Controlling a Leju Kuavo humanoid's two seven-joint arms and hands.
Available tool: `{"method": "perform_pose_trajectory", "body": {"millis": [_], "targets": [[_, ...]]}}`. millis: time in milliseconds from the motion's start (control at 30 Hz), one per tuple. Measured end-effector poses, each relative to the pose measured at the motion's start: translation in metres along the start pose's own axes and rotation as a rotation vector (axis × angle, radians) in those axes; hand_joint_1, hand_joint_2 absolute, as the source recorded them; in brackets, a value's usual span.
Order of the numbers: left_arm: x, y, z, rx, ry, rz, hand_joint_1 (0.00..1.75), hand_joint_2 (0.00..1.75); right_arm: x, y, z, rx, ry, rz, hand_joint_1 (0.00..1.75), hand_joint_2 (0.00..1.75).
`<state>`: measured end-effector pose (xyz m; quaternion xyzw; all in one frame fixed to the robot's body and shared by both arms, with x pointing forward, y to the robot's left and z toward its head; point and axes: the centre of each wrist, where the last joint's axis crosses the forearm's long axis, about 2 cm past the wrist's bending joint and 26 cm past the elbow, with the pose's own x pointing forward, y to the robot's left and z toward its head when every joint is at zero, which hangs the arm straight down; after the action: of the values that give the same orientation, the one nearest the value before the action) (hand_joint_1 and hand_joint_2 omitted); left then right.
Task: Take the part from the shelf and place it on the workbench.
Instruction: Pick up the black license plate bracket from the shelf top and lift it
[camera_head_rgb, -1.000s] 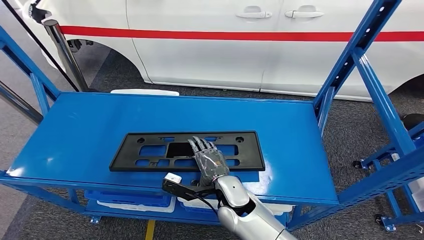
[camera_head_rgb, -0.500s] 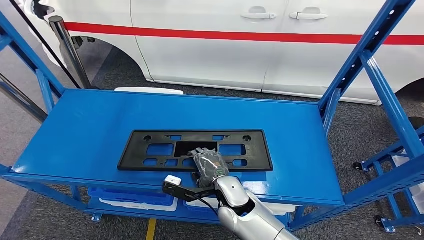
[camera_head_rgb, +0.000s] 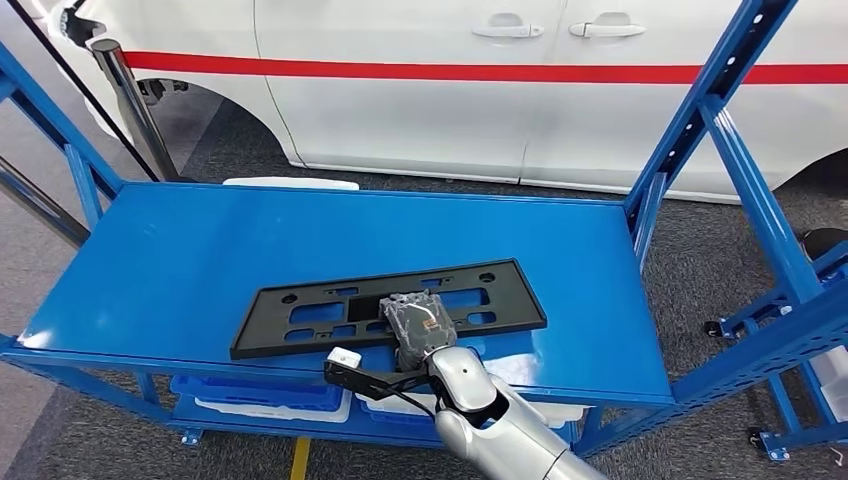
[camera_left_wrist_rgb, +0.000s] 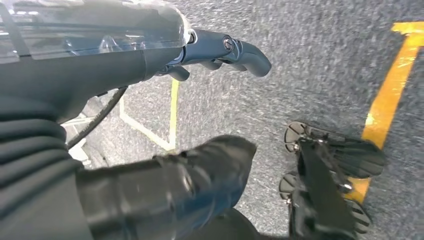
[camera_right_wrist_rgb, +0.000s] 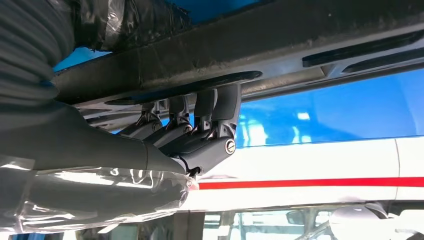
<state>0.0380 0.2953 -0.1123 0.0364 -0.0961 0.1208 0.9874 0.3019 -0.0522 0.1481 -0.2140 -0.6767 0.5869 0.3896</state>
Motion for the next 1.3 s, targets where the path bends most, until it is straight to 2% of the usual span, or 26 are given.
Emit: {"method": "perform_pose_trajectory", "body": {"millis": [300, 500, 1300], "targets": [[0.0, 0.002, 0.0, 0.058, -0.009, 0.002, 0.0, 1.75, -0.003, 0.006, 0.004, -0.011, 0.015, 0.006, 1.75, 1.75], [0.0, 0.004, 0.0, 0.095, 0.015, 0.002, 0.0, 1.75, 0.0, 0.018, 0.015, -0.106, 0.058, 0.044, 1.75, 1.75], [-0.001, 0.008, 0.0, 0.104, 0.03, 0.007, 0.0, 1.75, 0.0, 0.027, 0.027, -0.161, 0.049, 0.004, 1.75, 1.75]]}}
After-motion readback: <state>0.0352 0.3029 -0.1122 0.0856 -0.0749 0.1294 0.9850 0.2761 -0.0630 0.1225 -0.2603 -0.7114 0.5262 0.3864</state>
